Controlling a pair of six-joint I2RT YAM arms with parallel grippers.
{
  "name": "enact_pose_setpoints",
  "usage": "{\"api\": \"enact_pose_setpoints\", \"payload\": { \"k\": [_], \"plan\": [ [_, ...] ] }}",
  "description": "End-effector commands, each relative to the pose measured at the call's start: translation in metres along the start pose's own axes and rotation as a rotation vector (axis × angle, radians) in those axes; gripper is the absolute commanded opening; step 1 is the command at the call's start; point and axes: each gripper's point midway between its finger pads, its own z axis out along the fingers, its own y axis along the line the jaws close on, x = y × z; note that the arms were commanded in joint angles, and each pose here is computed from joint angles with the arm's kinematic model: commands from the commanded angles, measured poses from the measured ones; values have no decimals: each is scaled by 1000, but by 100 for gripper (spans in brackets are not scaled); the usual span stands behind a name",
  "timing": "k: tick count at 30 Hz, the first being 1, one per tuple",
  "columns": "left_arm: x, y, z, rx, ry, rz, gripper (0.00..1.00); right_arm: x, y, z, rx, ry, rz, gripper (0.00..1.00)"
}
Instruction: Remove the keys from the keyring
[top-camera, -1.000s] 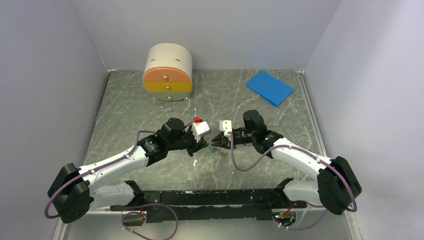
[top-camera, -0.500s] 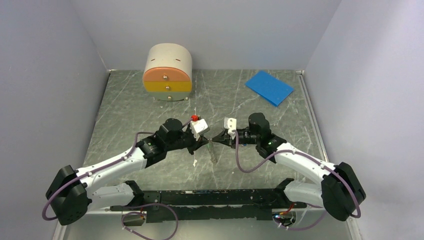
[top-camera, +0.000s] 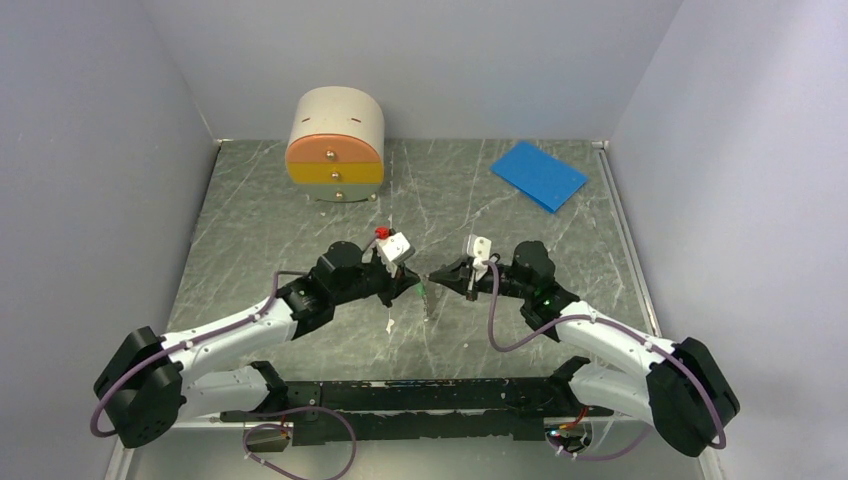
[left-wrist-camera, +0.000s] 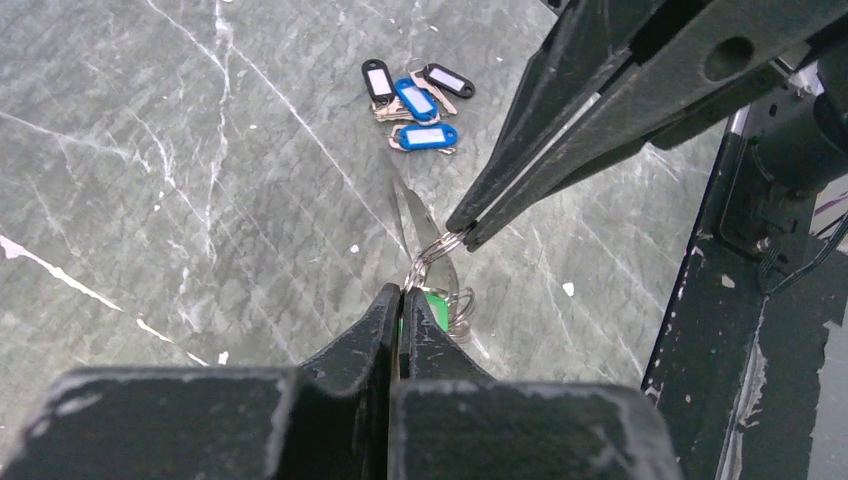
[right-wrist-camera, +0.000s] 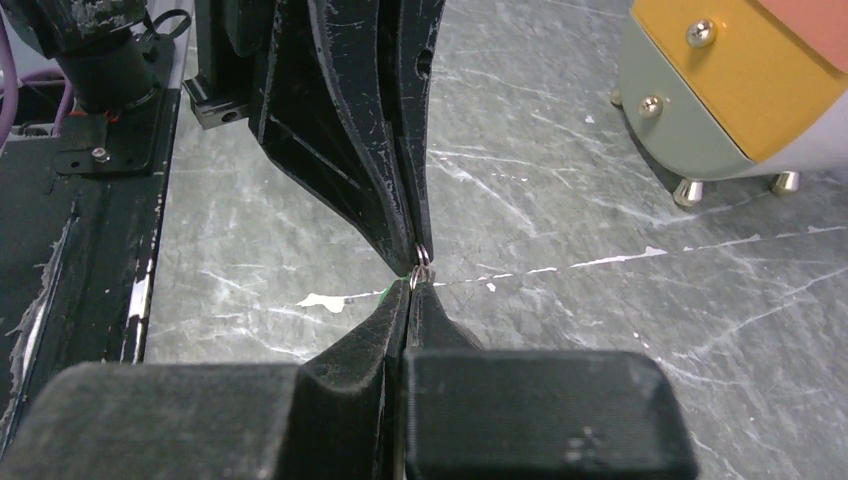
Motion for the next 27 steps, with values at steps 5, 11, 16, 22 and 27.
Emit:
{"api": "enact_pose_setpoints", "payload": {
  "k": [5, 11, 16, 22, 27],
  "plan": [
    [28, 17, 10, -66, 78, -95, 3, -46, -9, -4, 55, -171, -75, 0],
    [13, 17, 2, -78, 12, -75, 2, -39, -7, -6, 66, -171, -42, 0],
    [7, 14, -1, -51, 36, -29, 3, -18, -4, -7, 53, -39, -33, 16],
    [-3, 8, -8, -22, 34, 11, 3, -16, 2, -18, 56, 120, -59, 35],
    [-3, -1, -10, 19, 42, 68, 2, -15, 5, -20, -9, 216, -110, 48]
  ]
}}
